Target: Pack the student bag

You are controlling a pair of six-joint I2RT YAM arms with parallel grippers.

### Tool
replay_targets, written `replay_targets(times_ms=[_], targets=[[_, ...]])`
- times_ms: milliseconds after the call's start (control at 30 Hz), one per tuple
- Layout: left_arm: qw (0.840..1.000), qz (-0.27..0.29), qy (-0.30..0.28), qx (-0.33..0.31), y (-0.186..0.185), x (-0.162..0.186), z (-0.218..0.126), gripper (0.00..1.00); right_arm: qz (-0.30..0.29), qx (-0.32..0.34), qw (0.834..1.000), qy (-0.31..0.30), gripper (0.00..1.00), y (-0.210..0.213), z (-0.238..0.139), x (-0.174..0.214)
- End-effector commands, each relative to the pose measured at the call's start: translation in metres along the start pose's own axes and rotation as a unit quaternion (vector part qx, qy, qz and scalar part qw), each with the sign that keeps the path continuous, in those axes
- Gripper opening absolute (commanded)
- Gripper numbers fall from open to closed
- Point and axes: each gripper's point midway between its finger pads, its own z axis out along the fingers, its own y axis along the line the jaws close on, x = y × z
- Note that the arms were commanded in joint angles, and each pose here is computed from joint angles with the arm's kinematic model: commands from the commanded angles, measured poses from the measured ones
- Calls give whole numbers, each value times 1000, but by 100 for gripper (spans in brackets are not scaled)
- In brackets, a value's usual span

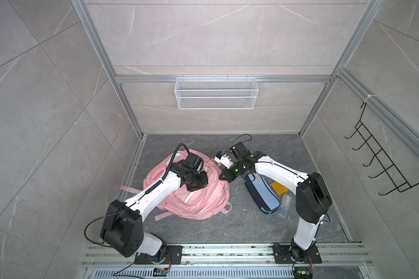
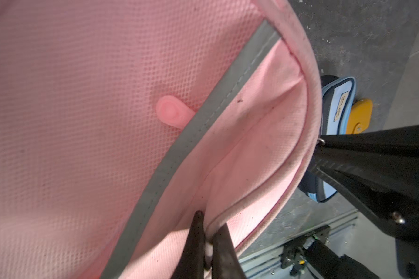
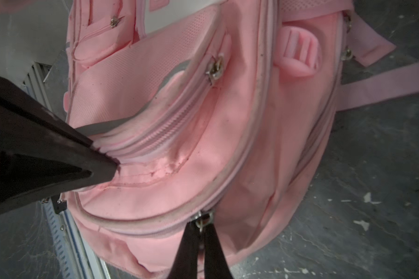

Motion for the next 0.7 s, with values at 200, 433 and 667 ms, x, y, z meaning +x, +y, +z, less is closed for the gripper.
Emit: replay_targets(times_ms=[200, 433, 667], targets=[[990, -51, -37, 127, -44, -73, -3, 0, -34, -16, 998, 44, 0, 37, 5, 33], [965, -145, -67, 210, -46, -108, -12, 0, -73, 7, 993, 95, 0, 57, 17, 58], [928, -224, -114, 276, -63, -142, -29, 0, -42, -33, 998, 32, 0, 89, 23, 39]])
